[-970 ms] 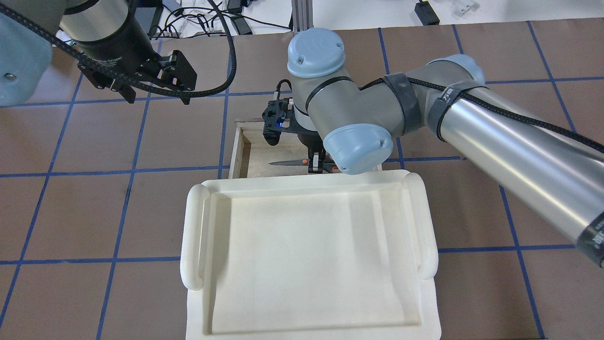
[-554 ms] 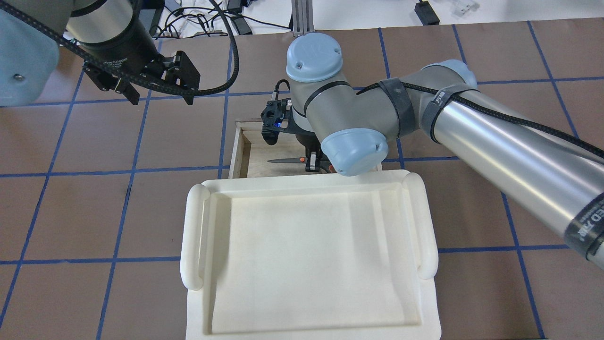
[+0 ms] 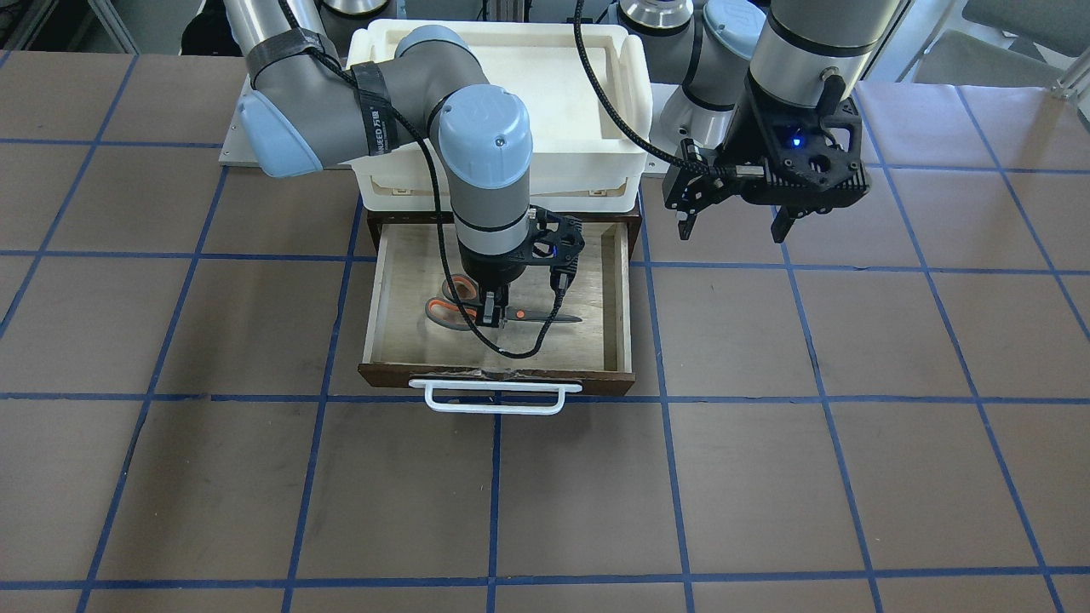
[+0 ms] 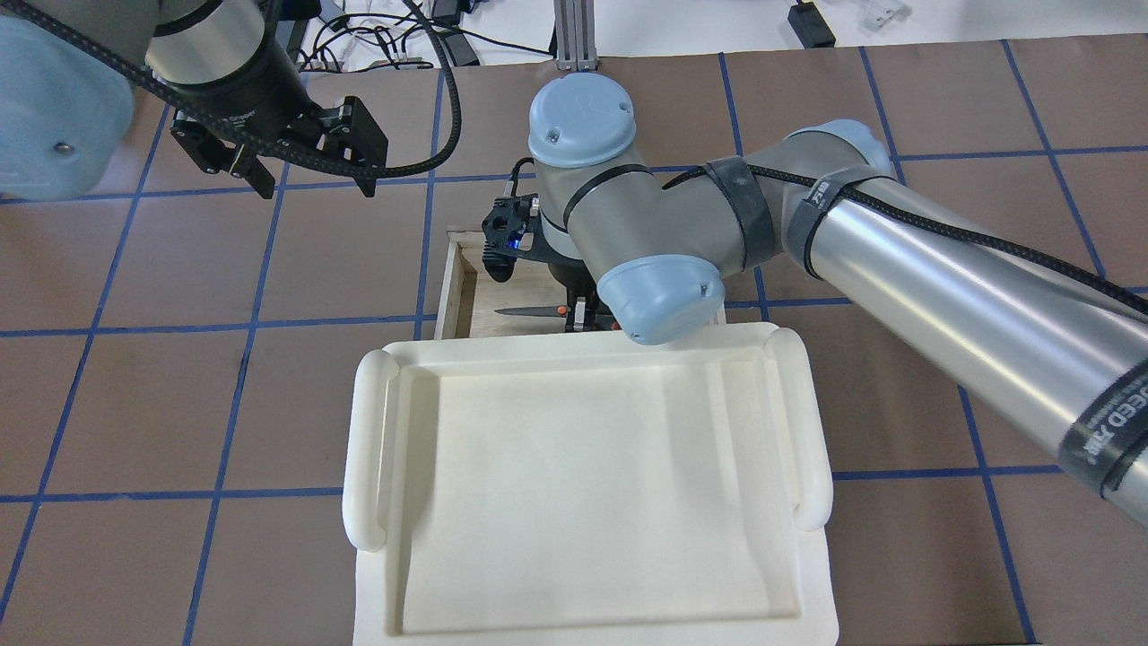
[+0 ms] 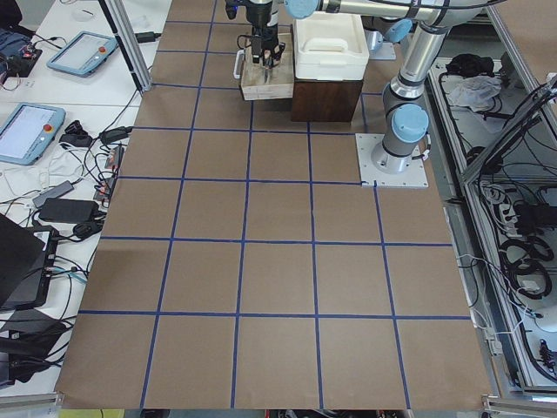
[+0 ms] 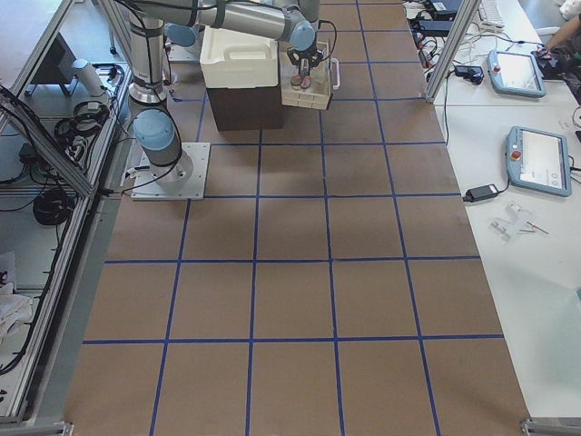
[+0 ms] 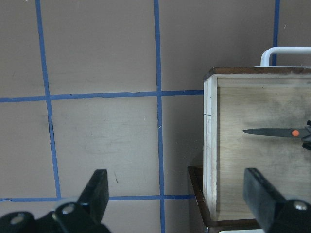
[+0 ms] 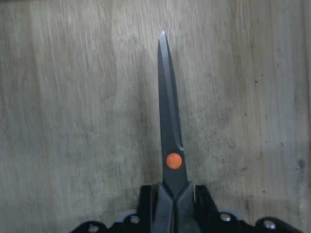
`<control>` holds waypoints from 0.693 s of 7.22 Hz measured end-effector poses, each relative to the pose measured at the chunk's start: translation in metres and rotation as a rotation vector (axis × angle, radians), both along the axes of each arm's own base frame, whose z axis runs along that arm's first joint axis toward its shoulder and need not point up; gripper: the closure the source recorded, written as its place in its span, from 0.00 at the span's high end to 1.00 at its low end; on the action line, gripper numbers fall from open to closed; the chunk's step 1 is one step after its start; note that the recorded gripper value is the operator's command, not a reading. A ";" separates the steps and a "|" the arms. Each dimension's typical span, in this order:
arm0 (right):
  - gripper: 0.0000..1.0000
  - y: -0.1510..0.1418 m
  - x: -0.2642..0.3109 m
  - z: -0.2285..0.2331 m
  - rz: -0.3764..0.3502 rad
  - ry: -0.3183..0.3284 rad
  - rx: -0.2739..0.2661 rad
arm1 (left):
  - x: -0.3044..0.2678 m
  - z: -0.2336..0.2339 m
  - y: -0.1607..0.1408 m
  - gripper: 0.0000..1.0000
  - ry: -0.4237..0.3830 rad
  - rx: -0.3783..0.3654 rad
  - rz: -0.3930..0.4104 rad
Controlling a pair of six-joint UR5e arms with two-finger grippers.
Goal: Put scissors in drawer and close it
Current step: 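Lower the scissors into the drawer and open the right gripper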
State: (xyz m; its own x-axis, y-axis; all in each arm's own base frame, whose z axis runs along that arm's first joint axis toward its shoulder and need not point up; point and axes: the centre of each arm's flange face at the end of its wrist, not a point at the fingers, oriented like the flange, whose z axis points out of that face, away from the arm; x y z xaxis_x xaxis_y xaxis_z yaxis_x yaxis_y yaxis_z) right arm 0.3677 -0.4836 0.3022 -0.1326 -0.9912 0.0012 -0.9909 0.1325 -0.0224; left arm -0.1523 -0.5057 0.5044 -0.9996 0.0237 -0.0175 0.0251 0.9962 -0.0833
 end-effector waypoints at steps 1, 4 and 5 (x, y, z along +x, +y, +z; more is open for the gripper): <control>0.53 0.001 0.001 -0.001 0.000 0.001 0.002 | 0.000 -0.001 -0.003 1.00 0.000 -0.005 -0.001; 1.00 0.002 0.000 -0.001 -0.013 0.005 0.010 | -0.001 -0.001 -0.004 1.00 0.002 -0.009 0.001; 1.00 0.000 -0.001 0.005 -0.018 -0.001 0.001 | 0.000 -0.001 -0.004 1.00 0.000 -0.010 0.000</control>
State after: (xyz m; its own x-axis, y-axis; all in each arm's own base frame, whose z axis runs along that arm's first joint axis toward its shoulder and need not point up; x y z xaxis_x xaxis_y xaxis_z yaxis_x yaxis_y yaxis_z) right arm 0.3672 -0.4839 0.3067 -0.1499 -0.9887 0.0005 -0.9884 0.1499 -0.0235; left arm -0.1527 -0.5094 0.5034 -0.9996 0.0234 -0.0178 0.0250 0.9953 -0.0933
